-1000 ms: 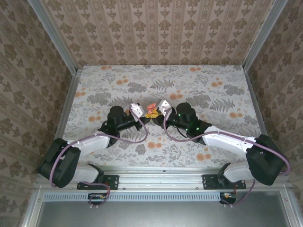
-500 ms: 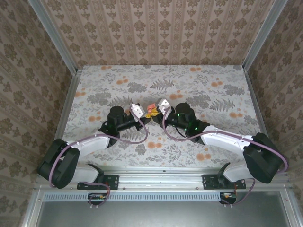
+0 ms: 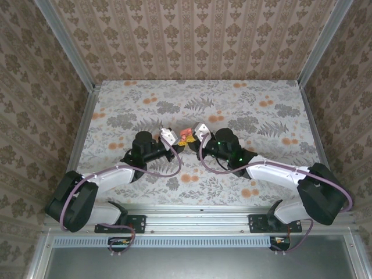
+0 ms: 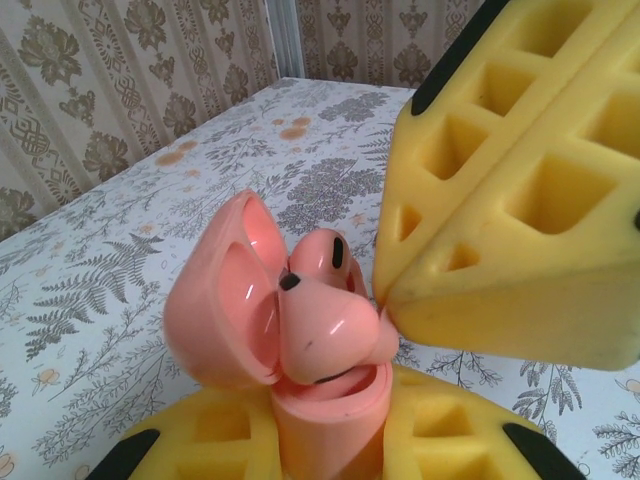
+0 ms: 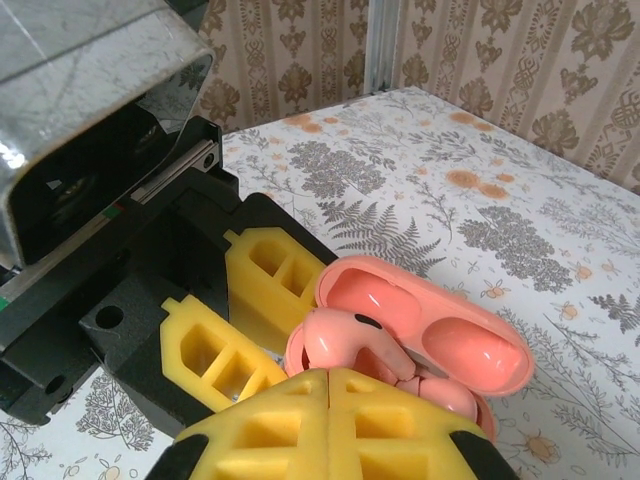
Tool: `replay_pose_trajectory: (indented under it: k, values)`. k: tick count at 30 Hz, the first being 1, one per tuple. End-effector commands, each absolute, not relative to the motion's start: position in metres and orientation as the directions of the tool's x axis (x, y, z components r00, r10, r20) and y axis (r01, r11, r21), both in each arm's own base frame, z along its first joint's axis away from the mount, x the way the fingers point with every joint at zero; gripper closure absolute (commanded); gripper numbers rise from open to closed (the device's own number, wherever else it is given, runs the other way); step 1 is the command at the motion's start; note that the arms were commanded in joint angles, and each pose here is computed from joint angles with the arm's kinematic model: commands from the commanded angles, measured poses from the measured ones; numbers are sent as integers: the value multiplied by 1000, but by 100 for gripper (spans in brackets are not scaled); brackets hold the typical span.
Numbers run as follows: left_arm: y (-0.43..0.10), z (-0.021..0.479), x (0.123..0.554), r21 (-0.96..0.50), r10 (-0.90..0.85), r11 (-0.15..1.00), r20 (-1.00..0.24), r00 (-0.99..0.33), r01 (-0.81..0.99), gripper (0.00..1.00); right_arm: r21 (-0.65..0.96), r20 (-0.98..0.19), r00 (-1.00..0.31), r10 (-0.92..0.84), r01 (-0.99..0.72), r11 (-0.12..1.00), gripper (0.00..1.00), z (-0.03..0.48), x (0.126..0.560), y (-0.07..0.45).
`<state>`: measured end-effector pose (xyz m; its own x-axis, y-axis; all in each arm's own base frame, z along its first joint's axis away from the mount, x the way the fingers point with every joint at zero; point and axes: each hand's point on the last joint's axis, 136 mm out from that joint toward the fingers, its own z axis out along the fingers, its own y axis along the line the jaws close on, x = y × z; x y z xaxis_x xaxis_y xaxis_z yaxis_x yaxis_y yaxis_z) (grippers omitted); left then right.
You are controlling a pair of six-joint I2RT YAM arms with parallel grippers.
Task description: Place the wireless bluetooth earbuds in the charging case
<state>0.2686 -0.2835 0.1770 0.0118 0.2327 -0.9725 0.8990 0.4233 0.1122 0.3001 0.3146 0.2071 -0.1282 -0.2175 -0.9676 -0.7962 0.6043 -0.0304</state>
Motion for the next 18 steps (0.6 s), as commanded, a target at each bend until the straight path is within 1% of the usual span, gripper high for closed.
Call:
replay_pose_trajectory:
  k: [1,8,10,18]
  values:
    - [-288,184,264,130,211,400,-976,48,907,86,-29,-973,-118,-197,-788,615,99,215,296,309]
    - [-288,183,265,124,210,400,-977,41,908,86,2,-980,-120,-156,-798,603,100,225,295,307]
    - [-289,182,265,121,211,400,-977,38,908,86,31,-982,-134,-130,-806,592,100,228,294,306]
    - [-290,179,266,108,203,398,-979,28,911,87,122,-983,-174,-54,-852,509,100,241,289,307]
